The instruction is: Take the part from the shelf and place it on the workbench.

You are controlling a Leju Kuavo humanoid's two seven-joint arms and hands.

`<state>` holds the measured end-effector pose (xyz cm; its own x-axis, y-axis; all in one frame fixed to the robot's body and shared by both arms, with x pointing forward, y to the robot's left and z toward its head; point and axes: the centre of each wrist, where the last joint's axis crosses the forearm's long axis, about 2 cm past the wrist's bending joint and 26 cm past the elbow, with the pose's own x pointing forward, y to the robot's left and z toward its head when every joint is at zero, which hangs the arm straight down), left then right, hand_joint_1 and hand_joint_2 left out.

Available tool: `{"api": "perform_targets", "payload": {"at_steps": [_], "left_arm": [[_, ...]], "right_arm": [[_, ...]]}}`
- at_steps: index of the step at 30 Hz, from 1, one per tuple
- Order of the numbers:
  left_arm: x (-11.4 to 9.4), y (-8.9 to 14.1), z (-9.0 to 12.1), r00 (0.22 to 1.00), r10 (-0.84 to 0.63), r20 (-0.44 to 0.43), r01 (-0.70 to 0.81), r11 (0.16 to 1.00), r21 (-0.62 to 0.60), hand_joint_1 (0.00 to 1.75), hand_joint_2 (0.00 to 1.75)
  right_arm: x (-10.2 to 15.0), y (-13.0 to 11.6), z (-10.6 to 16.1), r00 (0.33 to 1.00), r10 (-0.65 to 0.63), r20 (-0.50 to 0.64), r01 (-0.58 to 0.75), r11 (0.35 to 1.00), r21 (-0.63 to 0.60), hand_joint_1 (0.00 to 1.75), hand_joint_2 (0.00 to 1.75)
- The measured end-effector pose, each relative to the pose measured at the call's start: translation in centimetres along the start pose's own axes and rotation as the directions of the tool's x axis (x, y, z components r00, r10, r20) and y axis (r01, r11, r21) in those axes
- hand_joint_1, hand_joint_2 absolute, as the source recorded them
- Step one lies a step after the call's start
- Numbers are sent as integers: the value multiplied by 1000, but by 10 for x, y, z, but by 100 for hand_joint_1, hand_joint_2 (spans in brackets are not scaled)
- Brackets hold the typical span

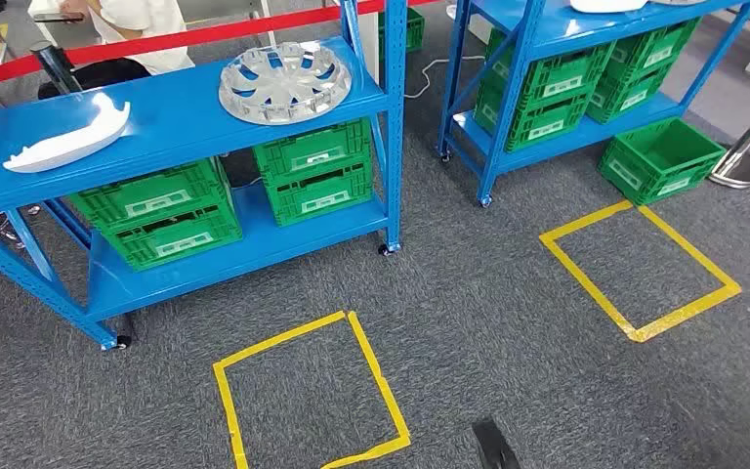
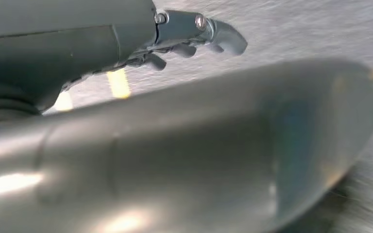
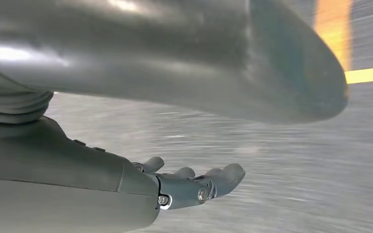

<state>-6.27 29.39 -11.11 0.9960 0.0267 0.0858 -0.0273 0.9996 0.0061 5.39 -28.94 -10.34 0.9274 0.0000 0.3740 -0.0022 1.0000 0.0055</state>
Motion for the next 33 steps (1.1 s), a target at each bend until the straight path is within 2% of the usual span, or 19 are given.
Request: {"api": "perform_targets", "payload": {"at_steps": [2, 5, 7, 9, 12, 14, 18, 20, 22, 24, 26, 28, 30, 31, 33], "left_arm": [[-19, 1, 3, 999, 0, -52, 0, 1000, 1, 0, 0], [-63, 3, 13, 985, -1, -171, 2, 1000, 5, 0, 0], [-65, 3, 14, 984, -1, -179, 2, 1000, 5, 0, 0], [-47, 3, 9, 991, -2, -132, 2, 1000, 6, 0, 0], [-1, 2, 0, 1000, -1, -13, 1, 1000, 3, 0, 0], [41, 0, -4, 995, 0, 99, 0, 1000, -1, 0, 0], [140, -2, 1, 934, 2, 357, -1, 1000, -3, 0, 0], [173, -2, 8, 898, 3, 440, -1, 1000, -4, 0, 0], [182, -2, 11, 886, 3, 464, -1, 1000, -4, 0, 0], [166, -2, 7, 904, 3, 428, -1, 1000, -4, 0, 0], [133, -1, 1, 938, 2, 345, -1, 1000, -3, 0, 87], [90, -1, -3, 972, 1, 236, -1, 1000, -1, 0, 175], [56, 0, -4, 989, 0, 150, 0, 1000, 1, 0, 175], [50, 1, -4, 991, 0, 135, 0, 1000, 1, 0, 175], [50, 1, -4, 990, 0, 138, 0, 1000, 1, 0, 175]], "right_arm": [[20, 0, -3, 999, 0, 52, 0, 1000, 0, 0, 0], [60, 0, -7, 987, 1, 162, -1, 1000, -1, 0, 0], [61, 0, -7, 986, 0, 168, 0, 1000, -1, 0, 0], [44, 0, -5, 992, 0, 127, 0, 1000, 0, 0, 0], [0, 2, 2, 1000, -3, 14, 3, 1000, 3, 0, 0], [-40, 2, 11, 996, -3, -92, 4, 1000, 4, 0, 0], [-126, 2, 44, 943, -1, -334, 3, 1000, 3, 0, 0], [-155, 0, 60, 909, 0, -417, 0, 1000, 0, 0, 0], [-167, -1, 67, 893, 0, -450, -1, 1000, -2, 0, 0], [-156, -2, 60, 906, 0, -423, -2, 1000, -3, 0, 0], [-126, -1, 43, 939, 0, -345, -1, 1000, -1, 0, 0], [-87, 0, 25, 971, 0, -238, 0, 1000, 1, 0, 0], [-56, 1, 14, 988, 0, -157, 0, 1000, 3, 0, 0], [-49, 2, 12, 990, 0, -139, 1, 1000, 3, 0, 0], [-45, 2, 10, 991, 0, -132, 1, 1000, 3, 0, 0]]}}
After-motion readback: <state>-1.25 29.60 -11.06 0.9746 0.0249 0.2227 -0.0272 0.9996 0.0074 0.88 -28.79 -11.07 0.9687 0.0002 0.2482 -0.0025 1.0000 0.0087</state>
